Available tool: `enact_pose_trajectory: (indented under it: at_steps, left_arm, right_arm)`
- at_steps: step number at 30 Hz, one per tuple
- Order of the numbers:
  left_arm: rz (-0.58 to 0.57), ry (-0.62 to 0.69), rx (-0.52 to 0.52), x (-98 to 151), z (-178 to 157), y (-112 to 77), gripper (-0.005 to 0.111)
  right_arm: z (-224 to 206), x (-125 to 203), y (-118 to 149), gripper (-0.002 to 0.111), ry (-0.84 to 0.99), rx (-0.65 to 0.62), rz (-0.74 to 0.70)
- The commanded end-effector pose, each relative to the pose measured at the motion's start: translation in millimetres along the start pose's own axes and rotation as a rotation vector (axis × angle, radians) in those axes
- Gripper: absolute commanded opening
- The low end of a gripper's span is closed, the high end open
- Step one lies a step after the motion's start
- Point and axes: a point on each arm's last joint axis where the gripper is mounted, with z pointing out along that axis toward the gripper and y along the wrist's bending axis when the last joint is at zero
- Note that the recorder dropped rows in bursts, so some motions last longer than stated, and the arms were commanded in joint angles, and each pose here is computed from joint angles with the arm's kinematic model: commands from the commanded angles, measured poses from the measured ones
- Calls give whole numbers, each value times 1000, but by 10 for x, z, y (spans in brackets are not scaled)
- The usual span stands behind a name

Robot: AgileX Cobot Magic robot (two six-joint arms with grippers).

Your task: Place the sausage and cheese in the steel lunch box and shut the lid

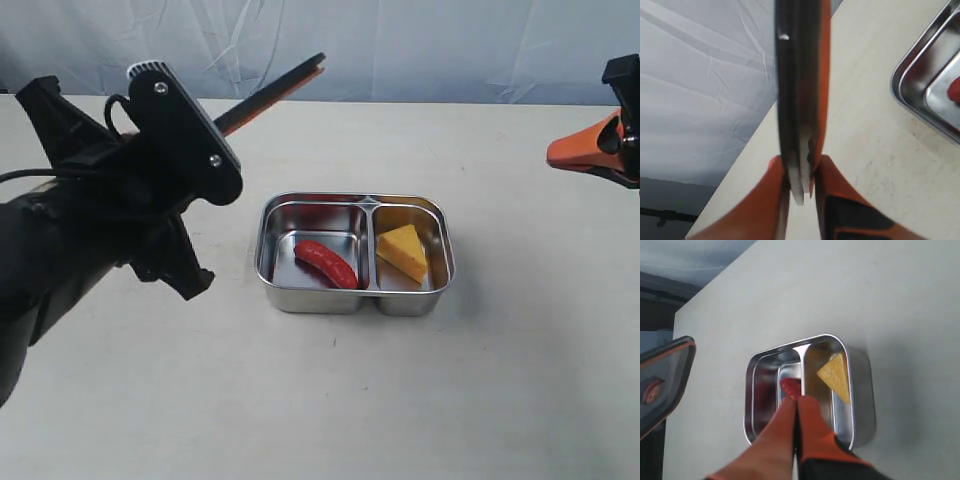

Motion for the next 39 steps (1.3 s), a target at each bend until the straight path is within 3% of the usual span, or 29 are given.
enact_pose_trajectory:
  at_steps: [1,6,9,12,15,18,20,31,36,39]
  left_arm:
    - [123,-8,12,-21,34,-184,0]
    - [262,-6,28,-40,94,-508,0]
    - [363,-17,-27,-58,106,-648,0]
    - [429,-33,-74,-72,125,-715,0]
    - [435,-31,-87,-101,148,-734,0]
    - [427,-36,-97,-147,153,-730,0]
    - [422,-49,-105,-192,153,-722,0]
    - [453,-60,-92,-296,258,-877,0]
    - [484,-38,-89,-253,313,-963,0]
    - [481,-17,-94,-230,324,-971,0]
  right_arm:
    - [67,42,-1,-1,74,-37,-33]
    - [115,113,194,-1,114,-150,-33]
    - [141,168,360,-1,157,-281,-10]
    - [182,214,445,3,180,-325,-37]
    - [249,272,455,26,203,-288,-66]
    - [313,371,471,64,235,-297,-55]
    - [349,469,509,73,292,-326,-53]
    - [550,701,707,38,275,-449,124]
    - [703,779,700,36,232,-320,129]
    - [688,813,734,36,266,-350,125]
